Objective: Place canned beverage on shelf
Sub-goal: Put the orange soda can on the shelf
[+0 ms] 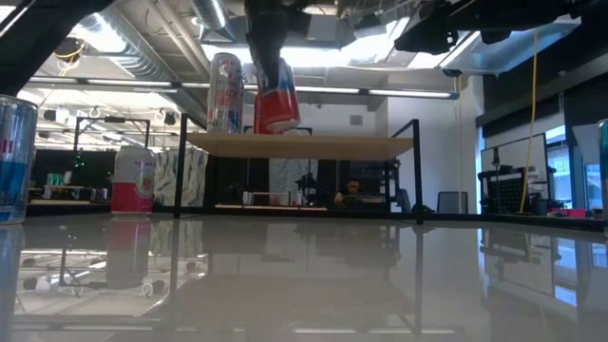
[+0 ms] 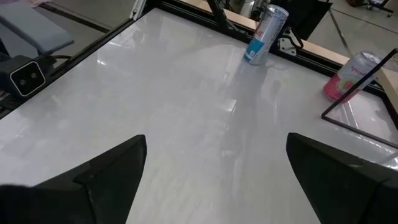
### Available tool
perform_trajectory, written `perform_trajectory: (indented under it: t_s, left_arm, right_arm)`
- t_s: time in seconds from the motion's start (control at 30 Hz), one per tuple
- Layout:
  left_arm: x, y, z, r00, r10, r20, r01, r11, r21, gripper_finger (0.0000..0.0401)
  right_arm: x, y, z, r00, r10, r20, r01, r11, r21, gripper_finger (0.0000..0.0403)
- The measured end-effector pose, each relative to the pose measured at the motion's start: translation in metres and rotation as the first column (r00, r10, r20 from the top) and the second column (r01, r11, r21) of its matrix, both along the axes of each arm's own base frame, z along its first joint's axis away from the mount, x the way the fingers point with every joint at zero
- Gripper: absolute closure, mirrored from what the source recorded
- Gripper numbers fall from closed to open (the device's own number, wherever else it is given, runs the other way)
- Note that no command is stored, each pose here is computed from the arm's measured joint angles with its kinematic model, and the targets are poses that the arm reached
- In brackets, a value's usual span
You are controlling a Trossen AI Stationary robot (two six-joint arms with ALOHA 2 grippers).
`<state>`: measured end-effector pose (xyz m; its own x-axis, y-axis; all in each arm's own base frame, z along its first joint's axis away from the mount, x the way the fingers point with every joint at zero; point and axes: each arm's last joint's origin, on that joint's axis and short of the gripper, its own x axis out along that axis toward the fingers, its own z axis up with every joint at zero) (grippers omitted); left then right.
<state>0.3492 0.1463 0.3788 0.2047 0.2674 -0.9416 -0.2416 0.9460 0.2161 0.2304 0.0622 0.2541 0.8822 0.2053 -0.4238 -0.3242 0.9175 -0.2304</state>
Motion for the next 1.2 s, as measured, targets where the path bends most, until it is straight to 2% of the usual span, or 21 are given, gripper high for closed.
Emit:
perform_trajectory:
  t_s: [0.23,0.6,0.93,1.2]
  left_arm:
    - [-0.003,0.012,-0.012,0.998,0.030,-0.052,-0.030,1.000,0.002,0.0119]
    - [-0.006,0.016,-0.012,0.996,0.010,-0.085,-0.007,0.999,0.043,0.0118]
    - [-0.006,0.016,-0.013,0.996,0.004,-0.091,0.000,0.999,0.042,0.0075]
    - [-0.005,0.016,-0.013,0.996,0.004,-0.085,0.000,0.999,0.045,0.0071]
  right_arm:
    - [0.000,0.000,0.000,1.000,0.001,0.003,-0.001,1.000,0.001,0.0022]
    - [0.001,0.000,0.001,1.000,0.000,0.013,0.000,1.000,0.004,0.0022]
    - [0.000,0.000,0.001,1.000,0.001,0.010,-0.001,1.000,0.003,0.0022]
    - [0.000,0.000,0.001,1.000,0.001,0.010,-0.001,1.000,0.003,0.0022]
